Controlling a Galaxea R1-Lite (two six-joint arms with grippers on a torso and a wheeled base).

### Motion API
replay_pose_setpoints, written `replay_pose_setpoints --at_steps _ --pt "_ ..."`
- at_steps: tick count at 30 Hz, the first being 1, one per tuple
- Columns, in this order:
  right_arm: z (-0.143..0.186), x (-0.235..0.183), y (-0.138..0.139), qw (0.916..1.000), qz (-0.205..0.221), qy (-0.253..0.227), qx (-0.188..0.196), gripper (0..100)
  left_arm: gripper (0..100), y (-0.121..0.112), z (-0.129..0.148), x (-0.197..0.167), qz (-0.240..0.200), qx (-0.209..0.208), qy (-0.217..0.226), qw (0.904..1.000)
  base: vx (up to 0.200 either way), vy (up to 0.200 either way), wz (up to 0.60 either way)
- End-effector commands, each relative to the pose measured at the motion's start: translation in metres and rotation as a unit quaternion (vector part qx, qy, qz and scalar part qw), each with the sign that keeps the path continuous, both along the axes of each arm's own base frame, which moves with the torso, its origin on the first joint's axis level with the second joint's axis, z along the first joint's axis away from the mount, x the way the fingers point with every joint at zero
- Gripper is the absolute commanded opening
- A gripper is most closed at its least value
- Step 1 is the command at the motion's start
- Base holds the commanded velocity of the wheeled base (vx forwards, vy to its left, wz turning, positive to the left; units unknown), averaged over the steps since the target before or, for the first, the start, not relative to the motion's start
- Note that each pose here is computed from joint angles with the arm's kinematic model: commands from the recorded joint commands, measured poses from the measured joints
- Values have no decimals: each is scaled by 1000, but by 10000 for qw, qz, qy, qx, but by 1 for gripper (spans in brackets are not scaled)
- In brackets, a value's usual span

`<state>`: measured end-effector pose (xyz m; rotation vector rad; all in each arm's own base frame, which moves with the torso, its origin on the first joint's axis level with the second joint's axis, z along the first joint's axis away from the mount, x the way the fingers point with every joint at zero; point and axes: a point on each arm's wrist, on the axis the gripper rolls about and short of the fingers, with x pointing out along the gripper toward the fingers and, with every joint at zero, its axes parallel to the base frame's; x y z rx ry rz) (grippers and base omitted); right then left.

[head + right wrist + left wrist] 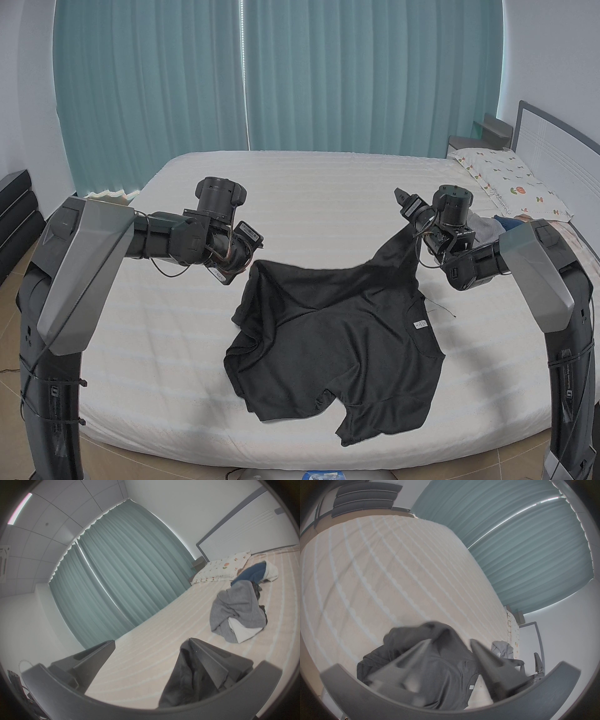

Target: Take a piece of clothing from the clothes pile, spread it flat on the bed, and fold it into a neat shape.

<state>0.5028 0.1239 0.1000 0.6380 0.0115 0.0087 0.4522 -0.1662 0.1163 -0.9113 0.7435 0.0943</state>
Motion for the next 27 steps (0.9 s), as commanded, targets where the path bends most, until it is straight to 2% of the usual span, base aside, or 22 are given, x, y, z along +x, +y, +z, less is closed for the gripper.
replay_pose_setpoints --at_steps 1,5,8,12,15,18,20,21,22,24,25,26,27 --pt "-37 2 1 9991 3 405 -106 100 100 -3 -29 9 9 97 249 9996 0 0 0" --pt "-50 1 -4 9979 -42 628 -169 100 100 -2 -38 9 30 177 375 9991 0 0 0" --pt "-45 -7 -21 9965 -79 811 -208 100 100 4 -43 3 44 249 634 9977 0 0 0" --pt "-34 -30 -39 9936 241 1085 -193 100 100 11 -32 -6 46 263 712 9971 0 0 0" --pt "-27 -56 -47 9900 446 1335 -138 100 100 16 -18 -25 -255 61 823 9963 0 0 0" --pt "-30 -89 -51 9826 668 1731 -61 100 100 23 -3 -53 -666 -214 970 9928 0 0 0" --pt "-30 -110 -54 9770 879 1941 118 100 100 27 3 -67 -791 -309 935 9920 0 0 0" --pt "-30 -113 -54 9758 927 1975 141 100 100 28 3 -69 -797 -314 936 9919 0 0 0" --pt "-32 -133 -56 9675 1185 2213 310 100 100 31 0 -85 -862 -334 975 9909 0 0 0" --pt "-33 -140 -57 9645 1254 2296 355 100 100 32 -3 -91 -893 -343 995 9904 0 0 0" --pt "-38 -153 -58 9580 1320 2507 449 100 100 35 -8 -102 -930 -375 974 9902 0 0 0" --pt "-39 -154 -59 9575 1324 2523 457 100 100 36 -8 -103 -936 -382 968 9902 0 0 0" --pt "-45 -164 -59 9518 1310 2713 569 100 100 38 -16 -113 -975 -406 953 9898 0 0 0"
